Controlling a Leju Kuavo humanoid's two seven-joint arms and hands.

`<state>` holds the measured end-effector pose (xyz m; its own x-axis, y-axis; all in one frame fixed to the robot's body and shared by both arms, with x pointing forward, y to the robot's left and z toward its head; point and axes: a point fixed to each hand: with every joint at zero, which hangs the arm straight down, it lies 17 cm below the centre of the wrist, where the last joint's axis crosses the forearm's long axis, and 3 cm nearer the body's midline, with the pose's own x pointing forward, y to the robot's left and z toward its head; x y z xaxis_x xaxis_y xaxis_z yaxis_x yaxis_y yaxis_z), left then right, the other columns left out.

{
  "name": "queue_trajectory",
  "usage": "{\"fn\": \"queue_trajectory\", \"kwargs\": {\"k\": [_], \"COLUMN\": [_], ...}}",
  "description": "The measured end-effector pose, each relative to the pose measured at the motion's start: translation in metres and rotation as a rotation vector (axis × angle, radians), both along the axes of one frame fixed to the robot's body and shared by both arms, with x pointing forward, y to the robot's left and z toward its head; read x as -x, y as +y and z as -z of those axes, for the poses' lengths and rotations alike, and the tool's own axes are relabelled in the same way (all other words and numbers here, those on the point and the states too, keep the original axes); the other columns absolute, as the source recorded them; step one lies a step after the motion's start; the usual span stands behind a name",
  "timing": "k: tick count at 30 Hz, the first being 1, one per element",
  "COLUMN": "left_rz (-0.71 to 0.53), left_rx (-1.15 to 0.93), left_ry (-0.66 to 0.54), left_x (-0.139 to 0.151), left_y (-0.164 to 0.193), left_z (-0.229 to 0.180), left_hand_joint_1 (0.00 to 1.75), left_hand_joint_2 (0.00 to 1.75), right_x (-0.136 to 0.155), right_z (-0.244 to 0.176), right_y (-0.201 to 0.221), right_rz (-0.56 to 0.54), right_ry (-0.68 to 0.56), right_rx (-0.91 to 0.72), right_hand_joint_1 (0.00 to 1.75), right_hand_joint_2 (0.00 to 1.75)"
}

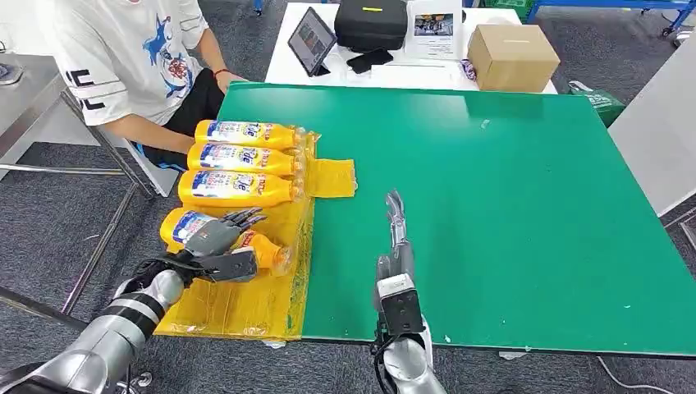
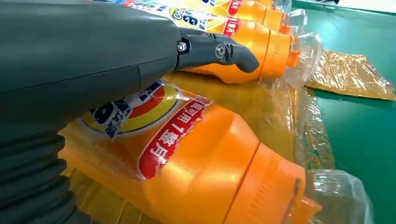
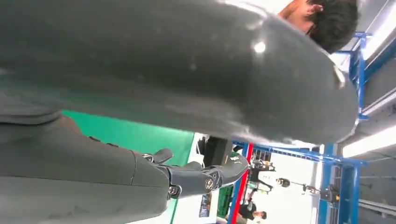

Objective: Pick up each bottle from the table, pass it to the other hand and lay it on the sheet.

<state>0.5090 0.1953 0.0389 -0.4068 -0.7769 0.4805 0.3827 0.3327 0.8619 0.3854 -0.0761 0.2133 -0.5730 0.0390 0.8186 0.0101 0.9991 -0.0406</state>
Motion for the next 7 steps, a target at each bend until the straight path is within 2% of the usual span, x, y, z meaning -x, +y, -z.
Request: {"fn": "queue_trajectory", "kwargs": {"k": [7], "left_rz": [0.023], "left_rx": [0.024], "left_ry": [0.035], "left_x": [0.0055], "left_y": [-0.0017], "left_z": [0.0042], "left_hand_joint_1": [0.00], "left_hand_joint_2": [0.00], "right_x": [-0.0013], "right_z": [0.0045], "right_y": [0.0046], "right_rz": [-0.023], "right_ry": [0.012], "right_rx": [0.004], "right_hand_joint_1": [0.00], "right_hand_joint_2": [0.00]}}
